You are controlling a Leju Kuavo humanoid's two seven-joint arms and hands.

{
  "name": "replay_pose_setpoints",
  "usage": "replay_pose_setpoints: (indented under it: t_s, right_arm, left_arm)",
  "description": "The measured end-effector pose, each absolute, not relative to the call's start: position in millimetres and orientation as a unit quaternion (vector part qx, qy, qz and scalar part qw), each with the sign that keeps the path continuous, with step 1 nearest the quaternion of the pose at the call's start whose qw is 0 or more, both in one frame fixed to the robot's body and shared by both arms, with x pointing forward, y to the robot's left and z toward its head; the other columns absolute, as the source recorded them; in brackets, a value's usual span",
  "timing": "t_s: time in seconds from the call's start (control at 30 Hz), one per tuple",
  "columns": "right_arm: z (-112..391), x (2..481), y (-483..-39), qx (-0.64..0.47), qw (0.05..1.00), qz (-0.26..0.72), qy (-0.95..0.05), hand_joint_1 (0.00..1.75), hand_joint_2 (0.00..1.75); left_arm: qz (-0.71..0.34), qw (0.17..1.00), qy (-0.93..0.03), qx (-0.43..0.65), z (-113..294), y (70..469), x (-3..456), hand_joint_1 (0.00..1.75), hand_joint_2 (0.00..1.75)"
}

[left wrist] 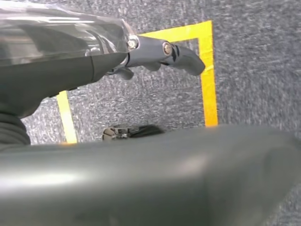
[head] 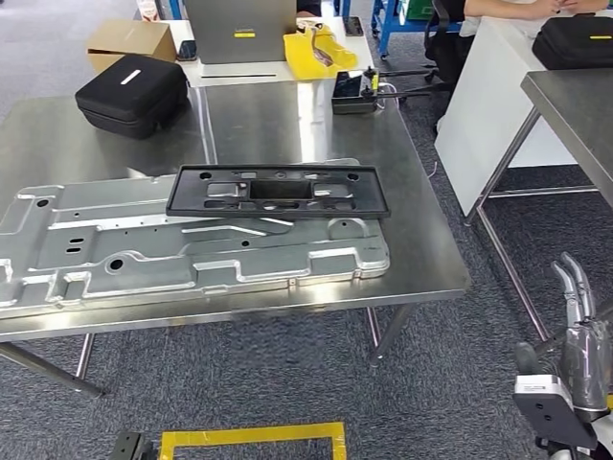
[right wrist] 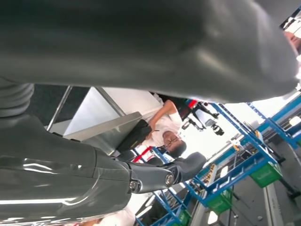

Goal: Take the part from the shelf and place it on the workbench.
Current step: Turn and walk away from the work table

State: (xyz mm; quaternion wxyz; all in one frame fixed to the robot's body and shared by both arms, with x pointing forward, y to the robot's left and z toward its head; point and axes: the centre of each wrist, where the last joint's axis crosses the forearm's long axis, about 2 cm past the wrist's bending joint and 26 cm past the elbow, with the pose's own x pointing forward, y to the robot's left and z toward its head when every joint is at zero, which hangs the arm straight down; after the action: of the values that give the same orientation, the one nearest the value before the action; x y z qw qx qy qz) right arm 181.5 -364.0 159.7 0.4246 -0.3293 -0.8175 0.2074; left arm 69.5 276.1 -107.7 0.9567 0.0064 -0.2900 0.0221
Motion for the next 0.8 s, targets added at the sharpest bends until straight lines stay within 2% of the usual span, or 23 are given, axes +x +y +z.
replay_pose_setpoints:
  t_s: [0.8]
  right_arm:
    - [113.5, 138.1, -331.8, -0.24, 0.532, 0.137, -0.8, 0.0, 0.0]
  left_arm:
    - [0.044, 0.955, -0.293, 0.025, -109.0, 281.5, 61.6, 0.0, 0.0]
